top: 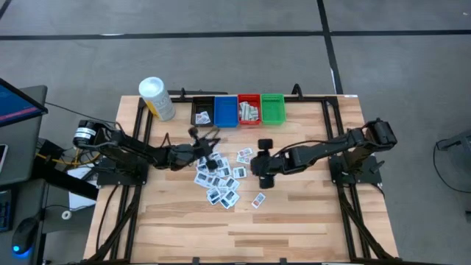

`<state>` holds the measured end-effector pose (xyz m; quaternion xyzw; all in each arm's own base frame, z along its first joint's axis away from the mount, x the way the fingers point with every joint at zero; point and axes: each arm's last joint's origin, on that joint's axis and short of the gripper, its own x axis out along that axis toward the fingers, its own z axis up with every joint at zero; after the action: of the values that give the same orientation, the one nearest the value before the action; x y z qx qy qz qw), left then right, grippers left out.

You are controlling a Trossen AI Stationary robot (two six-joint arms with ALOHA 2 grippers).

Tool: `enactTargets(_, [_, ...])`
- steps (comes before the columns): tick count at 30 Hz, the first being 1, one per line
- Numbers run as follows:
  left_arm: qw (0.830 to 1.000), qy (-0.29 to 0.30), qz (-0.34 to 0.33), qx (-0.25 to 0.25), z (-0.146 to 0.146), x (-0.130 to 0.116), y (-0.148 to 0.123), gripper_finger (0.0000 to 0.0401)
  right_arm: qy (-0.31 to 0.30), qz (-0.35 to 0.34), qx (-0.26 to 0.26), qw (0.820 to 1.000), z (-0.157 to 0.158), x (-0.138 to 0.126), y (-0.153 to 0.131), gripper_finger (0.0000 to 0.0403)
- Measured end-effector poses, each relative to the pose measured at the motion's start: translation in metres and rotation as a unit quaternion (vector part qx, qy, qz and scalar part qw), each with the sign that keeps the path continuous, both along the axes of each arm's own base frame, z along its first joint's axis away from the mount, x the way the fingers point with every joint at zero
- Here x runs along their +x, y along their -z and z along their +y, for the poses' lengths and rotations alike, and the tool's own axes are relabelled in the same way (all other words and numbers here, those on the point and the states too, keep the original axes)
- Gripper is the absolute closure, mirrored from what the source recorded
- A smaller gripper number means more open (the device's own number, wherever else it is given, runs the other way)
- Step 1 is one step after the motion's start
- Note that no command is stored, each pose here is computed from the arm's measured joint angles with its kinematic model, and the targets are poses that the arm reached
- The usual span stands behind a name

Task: Pick & Place First Aid Supplies
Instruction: Put the orange ointment pack into the black bin

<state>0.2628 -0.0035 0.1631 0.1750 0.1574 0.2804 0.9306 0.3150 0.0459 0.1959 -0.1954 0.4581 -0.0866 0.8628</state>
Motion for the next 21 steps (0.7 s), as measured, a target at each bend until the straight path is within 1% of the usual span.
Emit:
enactTargets(4, [0.998, -0.055, -0.027, -0.034, 0.025, -0.002, -0.004, 0.0395, 0.001, 0.017, -0.007, 1.000, -0.004, -0.019, 0.008, 0.0290])
enactTargets(7, [0.994, -0.087, -0.033, -0.065, 0.051, -0.008, -0.005, 0.0396, 0.024, 0.016, 0.000, 1.000, -0.015, -0.038, 0.019, 0.0290])
enactTargets(11, [0.985, -0.113, -0.054, -0.121, 0.086, -0.020, -0.010, 0.0394, 0.060, -0.032, 0.021, 0.997, -0.027, -0.066, 0.034, 0.0290])
enactTargets(16, [0.972, -0.159, -0.086, -0.152, 0.126, -0.042, -0.018, 0.0395, 0.061, -0.110, 0.041, 0.991, -0.030, -0.091, 0.050, 0.0289])
enactTargets(18, [0.969, -0.155, -0.091, -0.168, 0.139, -0.049, -0.018, 0.0393, 0.059, -0.131, 0.044, 0.989, -0.030, -0.096, 0.054, 0.0289])
enactTargets(21, [0.970, -0.104, -0.086, -0.199, 0.150, -0.053, -0.013, 0.0388, 0.057, -0.153, 0.048, 0.985, -0.030, -0.098, 0.056, 0.0289])
